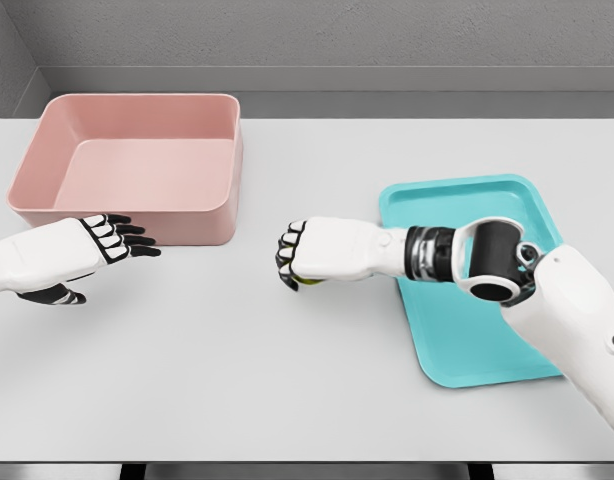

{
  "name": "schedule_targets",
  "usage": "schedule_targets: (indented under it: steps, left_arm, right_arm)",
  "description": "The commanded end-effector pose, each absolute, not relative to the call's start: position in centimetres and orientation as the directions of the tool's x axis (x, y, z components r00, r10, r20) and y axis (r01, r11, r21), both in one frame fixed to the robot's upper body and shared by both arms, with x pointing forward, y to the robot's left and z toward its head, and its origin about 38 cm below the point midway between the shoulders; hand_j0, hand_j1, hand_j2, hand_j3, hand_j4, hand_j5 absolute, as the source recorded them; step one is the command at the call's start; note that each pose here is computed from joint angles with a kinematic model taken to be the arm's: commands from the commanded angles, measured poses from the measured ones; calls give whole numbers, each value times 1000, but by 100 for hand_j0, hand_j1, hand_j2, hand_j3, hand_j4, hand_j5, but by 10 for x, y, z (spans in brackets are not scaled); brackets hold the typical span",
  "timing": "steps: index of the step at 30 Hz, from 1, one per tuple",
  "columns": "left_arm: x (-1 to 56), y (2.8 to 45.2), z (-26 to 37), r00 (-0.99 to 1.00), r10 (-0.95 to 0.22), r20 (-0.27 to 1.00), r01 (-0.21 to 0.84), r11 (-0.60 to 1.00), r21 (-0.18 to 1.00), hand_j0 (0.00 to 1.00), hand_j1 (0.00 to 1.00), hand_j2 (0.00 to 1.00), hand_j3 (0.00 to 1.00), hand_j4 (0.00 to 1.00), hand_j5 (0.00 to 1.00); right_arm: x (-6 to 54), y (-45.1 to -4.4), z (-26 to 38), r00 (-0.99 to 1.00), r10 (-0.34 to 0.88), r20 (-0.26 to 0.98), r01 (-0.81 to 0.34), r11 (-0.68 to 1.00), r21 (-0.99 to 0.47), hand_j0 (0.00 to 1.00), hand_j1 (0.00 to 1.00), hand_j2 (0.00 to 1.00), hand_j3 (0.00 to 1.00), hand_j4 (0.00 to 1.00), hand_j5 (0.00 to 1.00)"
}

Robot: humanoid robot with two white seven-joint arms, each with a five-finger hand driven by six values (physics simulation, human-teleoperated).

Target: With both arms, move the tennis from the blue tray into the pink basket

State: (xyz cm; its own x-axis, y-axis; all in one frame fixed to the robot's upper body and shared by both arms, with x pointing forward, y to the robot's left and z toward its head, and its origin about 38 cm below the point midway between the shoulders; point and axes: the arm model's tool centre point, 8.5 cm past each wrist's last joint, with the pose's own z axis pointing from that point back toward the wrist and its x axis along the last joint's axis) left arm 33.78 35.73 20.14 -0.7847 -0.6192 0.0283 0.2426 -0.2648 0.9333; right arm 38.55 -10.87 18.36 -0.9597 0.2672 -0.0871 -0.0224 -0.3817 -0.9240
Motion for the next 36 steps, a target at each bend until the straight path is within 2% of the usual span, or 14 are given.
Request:
schedule_targets:
  steps: [1, 10, 15, 22, 23, 24, 25, 27, 36]
  left_arm:
    - [338, 357, 202, -783, -621, 32, 243, -258, 935, 100, 100, 100, 100, 100, 100]
    - [338, 357, 202, -784, -620, 33, 243, -257, 935, 100, 100, 100, 100, 100, 100]
    - [338, 357, 201, -784, -620, 30, 243, -262, 934, 100, 100, 100, 100, 100, 100]
    - [338, 357, 201, -784, -620, 30, 243, -263, 934, 100, 100, 100, 100, 100, 100]
    - [338, 357, 201, -784, -620, 30, 243, -263, 934, 100, 100, 100, 100, 100, 100]
    - [338, 357, 202, -785, -619, 29, 242, -263, 934, 100, 100, 100, 100, 100, 100]
    - [338, 357, 201, -784, -620, 30, 243, -263, 934, 100, 100, 100, 100, 100, 100]
    - [338, 357, 202, -785, -619, 28, 241, -263, 934, 100, 100, 100, 100, 100, 100]
    - [338, 357, 202, -784, -620, 26, 240, -264, 934, 100, 100, 100, 100, 100, 100]
  right_arm:
    - [386, -93, 171, -964, 259, -61, -44, -382, -923, 42, 42, 42, 42, 42, 42]
    - [391, -74, 141, -966, 258, -3, -109, -419, -902, 42, 42, 42, 42, 42, 42]
    - [380, -51, 134, -978, 209, -2, -90, -433, -897, 42, 42, 42, 42, 42, 42]
    - [382, -49, 137, -978, 207, -9, -83, -432, -898, 43, 43, 43, 43, 43, 43]
    - [382, -49, 137, -978, 206, -10, -82, -433, -898, 53, 53, 53, 53, 53, 53]
    - [380, -47, 137, -979, 203, -6, -83, -428, -900, 80, 80, 80, 80, 80, 80]
    - [380, -46, 138, -980, 201, -6, -82, -427, -901, 92, 92, 92, 92, 92, 92]
    - [380, -46, 138, -980, 200, -8, -80, -427, -901, 96, 96, 96, 96, 96, 96]
    - [379, -51, 148, -980, 199, -32, -55, -416, -908, 96, 96, 96, 96, 96, 96]
